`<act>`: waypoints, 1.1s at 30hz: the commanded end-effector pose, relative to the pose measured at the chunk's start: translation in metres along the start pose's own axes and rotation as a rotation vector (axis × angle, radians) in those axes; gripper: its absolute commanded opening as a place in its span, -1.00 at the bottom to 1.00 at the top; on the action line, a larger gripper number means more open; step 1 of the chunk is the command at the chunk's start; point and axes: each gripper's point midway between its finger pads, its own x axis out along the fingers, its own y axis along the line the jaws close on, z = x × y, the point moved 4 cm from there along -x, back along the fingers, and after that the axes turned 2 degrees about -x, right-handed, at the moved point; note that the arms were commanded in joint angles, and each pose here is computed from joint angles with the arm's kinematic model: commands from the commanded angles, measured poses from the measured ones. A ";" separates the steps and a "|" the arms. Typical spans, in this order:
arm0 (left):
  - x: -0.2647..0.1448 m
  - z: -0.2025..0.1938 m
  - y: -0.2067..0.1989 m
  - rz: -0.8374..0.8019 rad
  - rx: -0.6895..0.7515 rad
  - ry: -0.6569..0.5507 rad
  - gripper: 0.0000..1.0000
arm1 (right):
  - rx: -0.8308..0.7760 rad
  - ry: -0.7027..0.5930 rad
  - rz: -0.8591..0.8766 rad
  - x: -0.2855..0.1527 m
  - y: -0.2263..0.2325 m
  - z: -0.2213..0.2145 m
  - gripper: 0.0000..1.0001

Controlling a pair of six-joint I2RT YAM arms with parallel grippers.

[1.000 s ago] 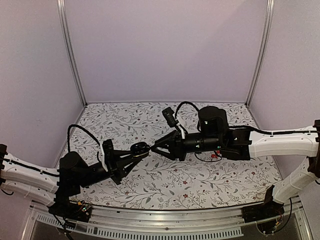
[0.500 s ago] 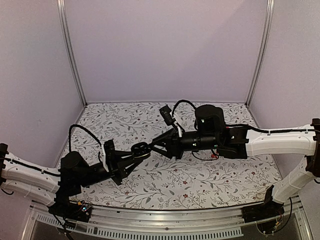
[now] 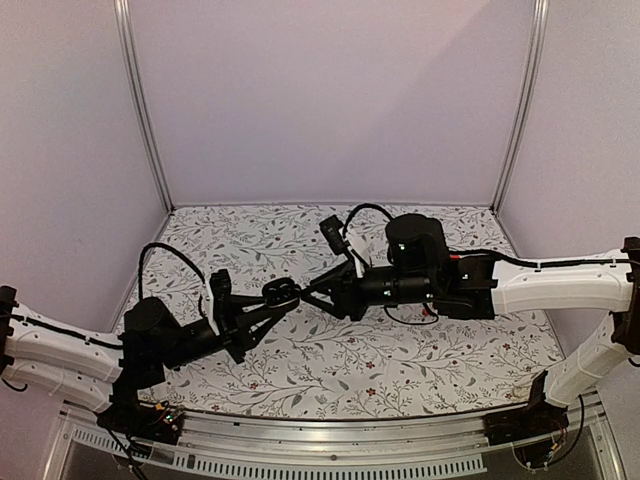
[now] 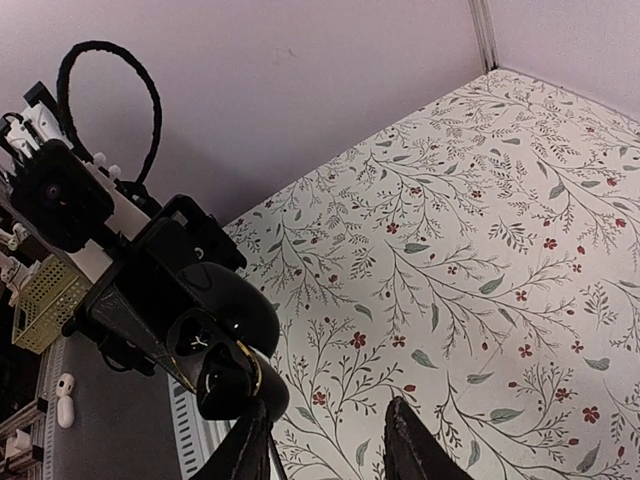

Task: Insert the wireless bluetooth earbuds into the charging case
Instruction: Adjust the right earbud in the right side groove of the charging case.

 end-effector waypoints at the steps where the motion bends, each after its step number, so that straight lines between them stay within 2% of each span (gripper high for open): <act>1: 0.007 -0.001 0.010 0.048 -0.016 0.020 -1.00 | -0.025 -0.022 0.066 -0.006 0.021 0.009 -0.24; 18: 0.006 -0.001 0.012 0.020 -0.040 0.008 -1.00 | -0.033 -0.071 0.043 -0.033 0.018 0.013 -0.20; 26: 0.008 0.001 0.005 -0.048 -0.062 0.001 -1.00 | 0.013 -0.097 0.158 -0.035 0.023 0.019 -0.33; 33: 0.005 0.004 0.000 -0.090 -0.082 -0.013 -1.00 | 0.033 -0.082 0.141 -0.038 0.011 0.017 -0.48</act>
